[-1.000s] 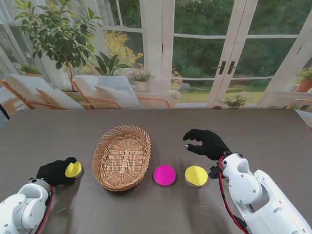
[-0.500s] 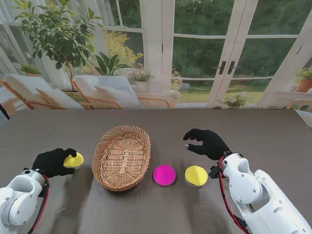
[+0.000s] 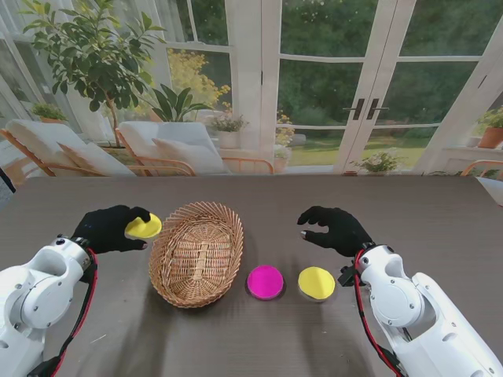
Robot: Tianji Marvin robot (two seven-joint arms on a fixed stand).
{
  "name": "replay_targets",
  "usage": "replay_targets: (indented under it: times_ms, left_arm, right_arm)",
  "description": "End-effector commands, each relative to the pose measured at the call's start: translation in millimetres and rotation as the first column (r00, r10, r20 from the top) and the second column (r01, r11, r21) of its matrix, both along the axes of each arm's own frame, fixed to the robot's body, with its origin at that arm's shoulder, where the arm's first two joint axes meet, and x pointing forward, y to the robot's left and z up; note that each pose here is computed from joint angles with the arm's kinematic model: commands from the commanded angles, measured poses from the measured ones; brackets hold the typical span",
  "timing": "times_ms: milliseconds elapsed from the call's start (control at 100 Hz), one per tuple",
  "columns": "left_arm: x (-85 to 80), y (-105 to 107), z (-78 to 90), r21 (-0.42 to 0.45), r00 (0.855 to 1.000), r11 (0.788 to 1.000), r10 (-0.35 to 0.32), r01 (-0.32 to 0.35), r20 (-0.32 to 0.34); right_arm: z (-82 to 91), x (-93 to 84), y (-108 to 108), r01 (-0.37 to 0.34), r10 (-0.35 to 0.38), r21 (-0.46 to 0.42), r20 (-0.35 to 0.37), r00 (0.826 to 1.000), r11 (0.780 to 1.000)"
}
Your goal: Stack culture dishes into a storage basket
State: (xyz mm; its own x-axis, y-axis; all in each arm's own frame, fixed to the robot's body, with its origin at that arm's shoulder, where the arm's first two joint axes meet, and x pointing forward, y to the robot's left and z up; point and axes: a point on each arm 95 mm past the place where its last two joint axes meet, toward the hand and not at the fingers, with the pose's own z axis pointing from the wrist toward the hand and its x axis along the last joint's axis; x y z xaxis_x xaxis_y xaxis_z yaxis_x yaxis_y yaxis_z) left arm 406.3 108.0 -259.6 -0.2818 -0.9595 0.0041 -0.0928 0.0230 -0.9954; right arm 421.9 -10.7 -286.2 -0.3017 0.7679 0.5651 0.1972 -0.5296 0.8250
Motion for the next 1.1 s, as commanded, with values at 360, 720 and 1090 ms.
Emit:
replay_targets:
  times_ms: [360, 720, 1090]
  left_arm:
    - [52.6, -79.5, 31.1, -0.082, 0.977, 0.974, -0.21, 0.212, 0.033]
    - [86.2, -141.1, 24.8, -0.163, 0.938, 0.926, -0.346, 0.342, 0.007]
    - [113.6, -196.9, 4.4, -0.193, 0.879, 0.869, -0.473, 0.457, -0.05]
  right_arm:
    - [1.3, 3.6, -8.2, 0.032, -0.032, 0.008, -0.006, 0.999, 0.999]
    - [6.3, 9.2, -24.4, 0.104, -0.104, 0.021, 0.002, 0.995, 0.994]
    - [9.5, 13.8, -38.6, 0.169, -0.169, 0.015, 0.009, 0.986, 0.985]
